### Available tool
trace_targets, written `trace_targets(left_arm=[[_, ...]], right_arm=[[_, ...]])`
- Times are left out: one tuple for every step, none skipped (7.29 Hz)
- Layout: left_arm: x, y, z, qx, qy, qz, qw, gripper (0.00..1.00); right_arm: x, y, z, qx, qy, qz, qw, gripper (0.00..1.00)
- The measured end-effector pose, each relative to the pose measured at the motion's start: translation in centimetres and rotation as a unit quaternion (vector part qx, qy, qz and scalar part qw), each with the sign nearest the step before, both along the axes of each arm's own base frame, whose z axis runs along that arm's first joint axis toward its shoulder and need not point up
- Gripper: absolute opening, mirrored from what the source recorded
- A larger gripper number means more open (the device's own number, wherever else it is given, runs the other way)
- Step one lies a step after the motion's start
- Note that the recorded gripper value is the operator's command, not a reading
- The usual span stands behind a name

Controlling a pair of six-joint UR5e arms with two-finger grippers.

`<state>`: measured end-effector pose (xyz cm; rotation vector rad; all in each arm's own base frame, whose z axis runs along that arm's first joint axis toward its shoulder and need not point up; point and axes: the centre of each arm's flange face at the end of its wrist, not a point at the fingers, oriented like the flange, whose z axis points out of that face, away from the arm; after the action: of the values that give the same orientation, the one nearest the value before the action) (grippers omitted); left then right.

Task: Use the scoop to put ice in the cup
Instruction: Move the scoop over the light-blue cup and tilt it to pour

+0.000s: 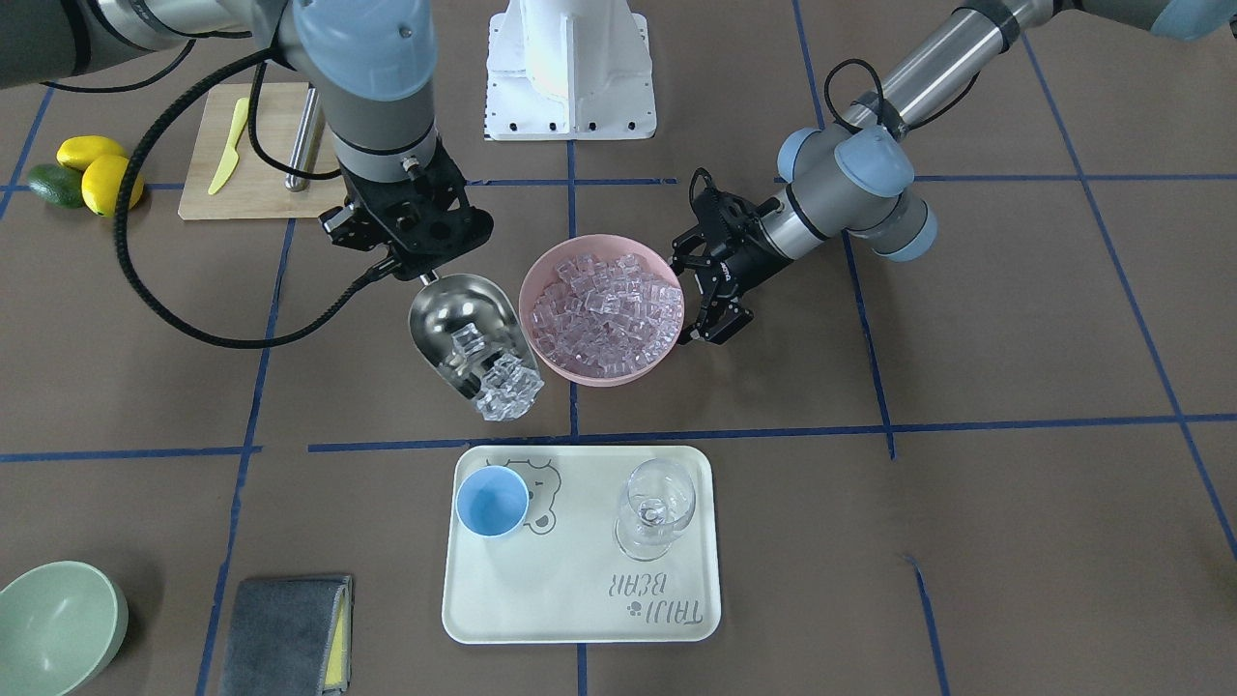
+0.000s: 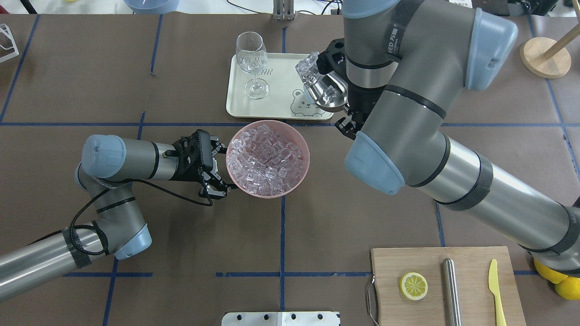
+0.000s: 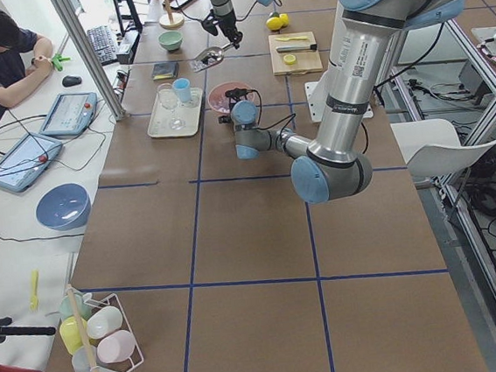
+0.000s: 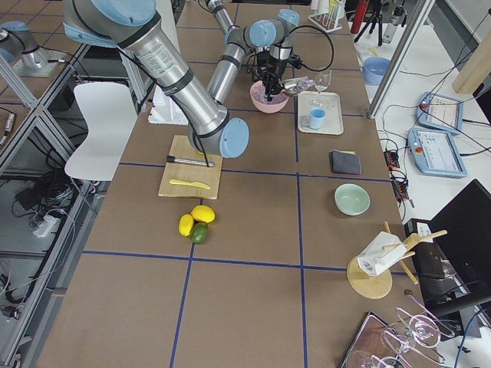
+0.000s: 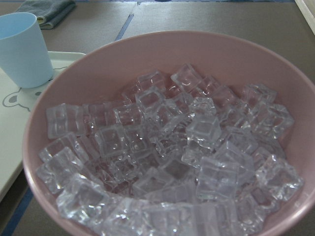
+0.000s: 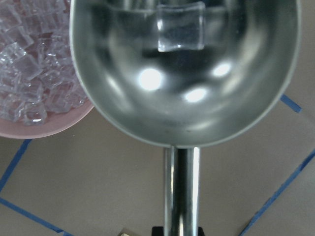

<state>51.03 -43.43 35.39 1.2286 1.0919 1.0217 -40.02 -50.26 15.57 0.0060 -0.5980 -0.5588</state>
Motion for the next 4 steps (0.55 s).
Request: trace_targets(left_arm=[[0.0, 0.0, 0.0, -0.001, 0.001, 0.000, 1.0000, 1.00], [0.0, 0.1, -0.1, -0.001, 0.001, 0.001, 1.0000, 1.00], [0.1, 0.1, -0.1, -0.002, 0.002, 0.001, 1.0000, 1.00], [0.1, 0.1, -0.1, -0.002, 0.002, 0.001, 1.0000, 1.00]], right_arm=[[-0.2, -2.2, 0.0, -0.013, 0.014, 0.013, 0.9997, 0.00], [-1.0, -4.3, 0.0, -0.025, 0.031, 0.021, 0.9990, 0.00], [-1.8, -5.8, 0.3, -0.030, 0.049, 0.025, 0.9980, 0.00], [-2.7, -6.9, 0.7, -0.031, 0.069, 0.025, 0.9968, 0.00]])
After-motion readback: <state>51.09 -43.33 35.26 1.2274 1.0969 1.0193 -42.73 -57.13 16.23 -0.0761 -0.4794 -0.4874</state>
